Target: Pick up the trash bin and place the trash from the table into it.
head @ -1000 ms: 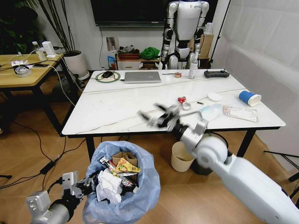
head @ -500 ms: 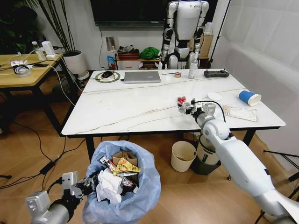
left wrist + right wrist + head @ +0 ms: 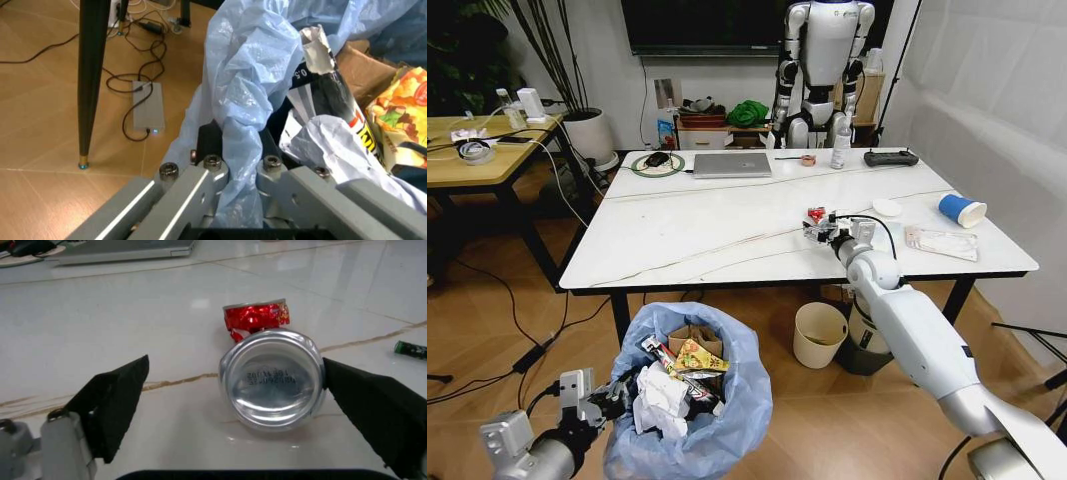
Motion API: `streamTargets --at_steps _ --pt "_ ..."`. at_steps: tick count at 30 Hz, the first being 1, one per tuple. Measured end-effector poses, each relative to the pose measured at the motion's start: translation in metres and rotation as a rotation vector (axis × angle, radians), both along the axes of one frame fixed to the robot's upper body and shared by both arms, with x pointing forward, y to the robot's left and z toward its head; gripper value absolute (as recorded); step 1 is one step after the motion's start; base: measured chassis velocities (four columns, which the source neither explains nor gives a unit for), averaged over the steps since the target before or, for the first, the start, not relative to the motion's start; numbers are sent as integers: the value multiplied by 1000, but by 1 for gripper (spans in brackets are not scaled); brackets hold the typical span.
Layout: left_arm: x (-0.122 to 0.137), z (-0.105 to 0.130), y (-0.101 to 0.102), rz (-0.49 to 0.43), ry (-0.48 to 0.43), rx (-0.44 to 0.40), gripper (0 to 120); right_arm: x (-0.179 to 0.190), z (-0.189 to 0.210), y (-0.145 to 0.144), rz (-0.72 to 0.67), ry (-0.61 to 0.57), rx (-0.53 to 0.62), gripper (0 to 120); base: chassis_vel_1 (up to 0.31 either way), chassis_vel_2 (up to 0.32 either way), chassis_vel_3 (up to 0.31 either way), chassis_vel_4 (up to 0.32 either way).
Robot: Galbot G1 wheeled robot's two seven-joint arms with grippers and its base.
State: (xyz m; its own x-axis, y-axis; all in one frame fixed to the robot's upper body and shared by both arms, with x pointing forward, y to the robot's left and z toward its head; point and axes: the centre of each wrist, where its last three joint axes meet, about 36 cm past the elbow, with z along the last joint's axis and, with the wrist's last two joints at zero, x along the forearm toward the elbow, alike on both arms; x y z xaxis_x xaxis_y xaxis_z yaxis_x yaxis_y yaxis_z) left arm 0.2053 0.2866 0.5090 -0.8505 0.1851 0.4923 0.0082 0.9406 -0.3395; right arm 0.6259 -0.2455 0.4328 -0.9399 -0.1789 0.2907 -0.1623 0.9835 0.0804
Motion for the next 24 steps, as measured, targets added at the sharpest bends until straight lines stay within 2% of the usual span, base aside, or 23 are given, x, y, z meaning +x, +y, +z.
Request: streamTargets --at_steps 5,7,10,13,24 --pt "1 0 0 1 -4 -2 0 4 -4 0 -7 4 1 70 0 0 0 0" --pt "1 0 0 1 -5 -2 0 4 -4 0 -9 4 0 68 0 0 0 0" --pt "1 0 0 1 -5 -3 0 5 -5 -1 -12 6 -1 53 0 0 0 0" --pt "2 -1 1 1 -6 -4 0 5 -5 -4 -13 5 -5 45 0 0 0 0" --pt "4 -2 2 3 -6 -8 0 0 4 -7 2 -22 -6 45 0 0 0 0"
